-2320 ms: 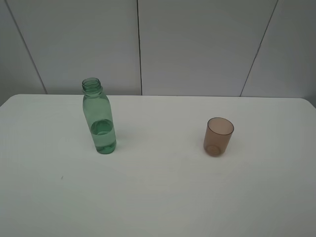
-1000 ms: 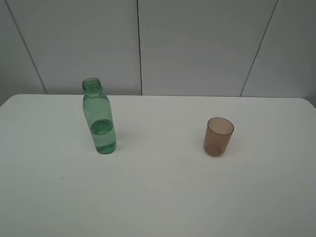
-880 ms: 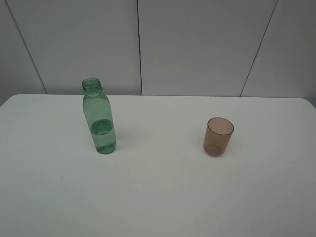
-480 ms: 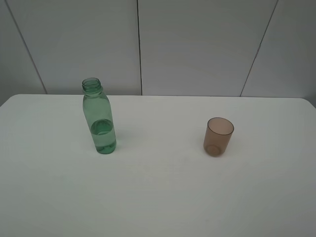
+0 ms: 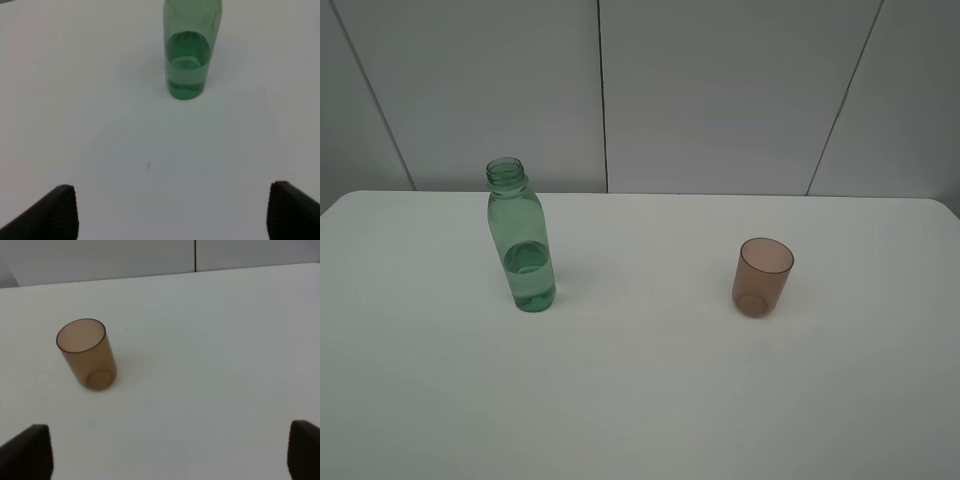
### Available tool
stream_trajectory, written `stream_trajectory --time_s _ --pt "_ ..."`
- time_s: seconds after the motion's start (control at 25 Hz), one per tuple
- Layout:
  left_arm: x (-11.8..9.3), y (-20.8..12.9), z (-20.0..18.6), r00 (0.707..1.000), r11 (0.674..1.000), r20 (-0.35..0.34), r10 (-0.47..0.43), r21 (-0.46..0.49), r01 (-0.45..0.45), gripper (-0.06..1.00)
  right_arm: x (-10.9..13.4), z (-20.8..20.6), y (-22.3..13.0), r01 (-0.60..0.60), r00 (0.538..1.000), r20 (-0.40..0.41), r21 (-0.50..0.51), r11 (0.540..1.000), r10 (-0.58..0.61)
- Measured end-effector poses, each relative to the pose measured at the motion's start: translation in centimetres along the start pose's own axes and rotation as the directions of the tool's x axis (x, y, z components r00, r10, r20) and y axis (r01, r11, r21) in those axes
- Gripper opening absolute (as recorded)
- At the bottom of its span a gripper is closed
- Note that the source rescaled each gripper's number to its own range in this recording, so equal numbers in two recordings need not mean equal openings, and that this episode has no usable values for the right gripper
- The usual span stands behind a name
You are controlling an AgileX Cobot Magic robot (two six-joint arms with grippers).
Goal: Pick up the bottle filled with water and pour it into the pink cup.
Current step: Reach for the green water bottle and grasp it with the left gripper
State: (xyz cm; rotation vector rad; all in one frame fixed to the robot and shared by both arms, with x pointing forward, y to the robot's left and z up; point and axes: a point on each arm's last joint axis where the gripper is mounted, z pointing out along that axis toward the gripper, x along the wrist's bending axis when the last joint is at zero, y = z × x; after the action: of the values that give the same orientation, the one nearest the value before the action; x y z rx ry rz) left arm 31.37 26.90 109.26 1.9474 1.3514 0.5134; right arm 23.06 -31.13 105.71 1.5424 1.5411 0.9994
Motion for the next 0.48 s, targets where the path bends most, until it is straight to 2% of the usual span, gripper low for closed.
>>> stream_trajectory --time_s 0.2,0.48 --pt "0.2 2.3 2.8 1.0 0.998 0.027 0.013 0.059 -0.015 0.98 0.0 0.0 0.0 0.0 1.0 0.0 0.0 1.0 0.0" --pt "0.9 4.3 7.8 0.999 0.979 0.038 0.025 0.204 -0.032 0.98 0.0 0.0 0.0 0.0 1.0 0.0 0.0 1.0 0.0"
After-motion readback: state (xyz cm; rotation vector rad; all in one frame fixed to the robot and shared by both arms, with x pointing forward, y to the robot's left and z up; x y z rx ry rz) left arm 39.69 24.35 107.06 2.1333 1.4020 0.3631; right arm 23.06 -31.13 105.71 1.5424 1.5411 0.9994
